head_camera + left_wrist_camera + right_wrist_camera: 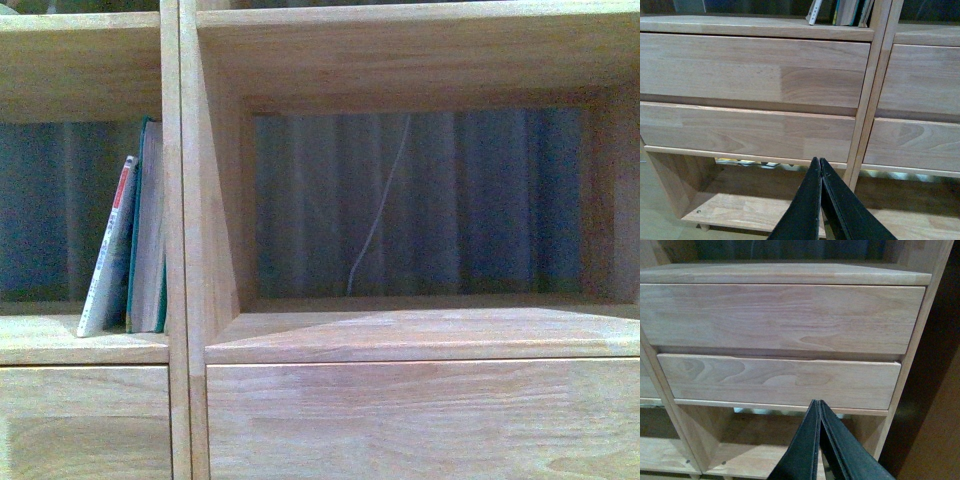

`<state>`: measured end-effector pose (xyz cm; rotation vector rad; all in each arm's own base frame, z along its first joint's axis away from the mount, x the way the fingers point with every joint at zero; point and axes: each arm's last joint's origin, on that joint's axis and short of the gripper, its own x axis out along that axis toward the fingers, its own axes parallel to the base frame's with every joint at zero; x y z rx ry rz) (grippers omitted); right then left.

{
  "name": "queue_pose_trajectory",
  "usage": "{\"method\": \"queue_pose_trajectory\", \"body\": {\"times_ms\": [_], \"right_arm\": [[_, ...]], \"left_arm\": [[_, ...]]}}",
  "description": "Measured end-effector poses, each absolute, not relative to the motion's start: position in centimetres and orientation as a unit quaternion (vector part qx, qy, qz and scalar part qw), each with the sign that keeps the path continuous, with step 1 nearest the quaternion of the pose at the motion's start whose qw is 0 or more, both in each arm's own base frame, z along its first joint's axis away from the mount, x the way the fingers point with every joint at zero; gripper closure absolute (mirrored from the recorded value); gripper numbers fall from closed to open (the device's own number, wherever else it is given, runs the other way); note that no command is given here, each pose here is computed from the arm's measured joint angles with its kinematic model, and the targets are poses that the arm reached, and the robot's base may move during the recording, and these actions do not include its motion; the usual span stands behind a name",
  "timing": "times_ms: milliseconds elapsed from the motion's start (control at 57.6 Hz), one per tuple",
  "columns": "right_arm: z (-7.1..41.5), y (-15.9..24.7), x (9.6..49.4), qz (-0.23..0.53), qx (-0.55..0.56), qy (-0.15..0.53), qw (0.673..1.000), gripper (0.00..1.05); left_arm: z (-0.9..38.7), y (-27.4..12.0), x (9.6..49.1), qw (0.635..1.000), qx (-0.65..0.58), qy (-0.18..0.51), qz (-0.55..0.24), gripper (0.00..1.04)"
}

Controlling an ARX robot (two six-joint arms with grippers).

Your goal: Organize books on shelf

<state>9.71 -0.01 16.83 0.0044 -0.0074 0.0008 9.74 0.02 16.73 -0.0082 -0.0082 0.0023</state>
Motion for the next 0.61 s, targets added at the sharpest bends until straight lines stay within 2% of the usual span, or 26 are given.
{"method": "queue_pose_trajectory", "body": {"times_ms": [504,608], "right_arm": [[16.83,-0.01,9.71,0.000,0.002,-0.004,1.000,0.07],[16.83,-0.01,9.71,0.001,0.002,-0.004,1.000,0.07]], "left_arm": [[16.73,0.02,9.74,1.000,-0.004,-0.004,0.001,0.06],[16.73,0.02,9.74,1.000,-0.003,-0.004,0.001,0.07]]}}
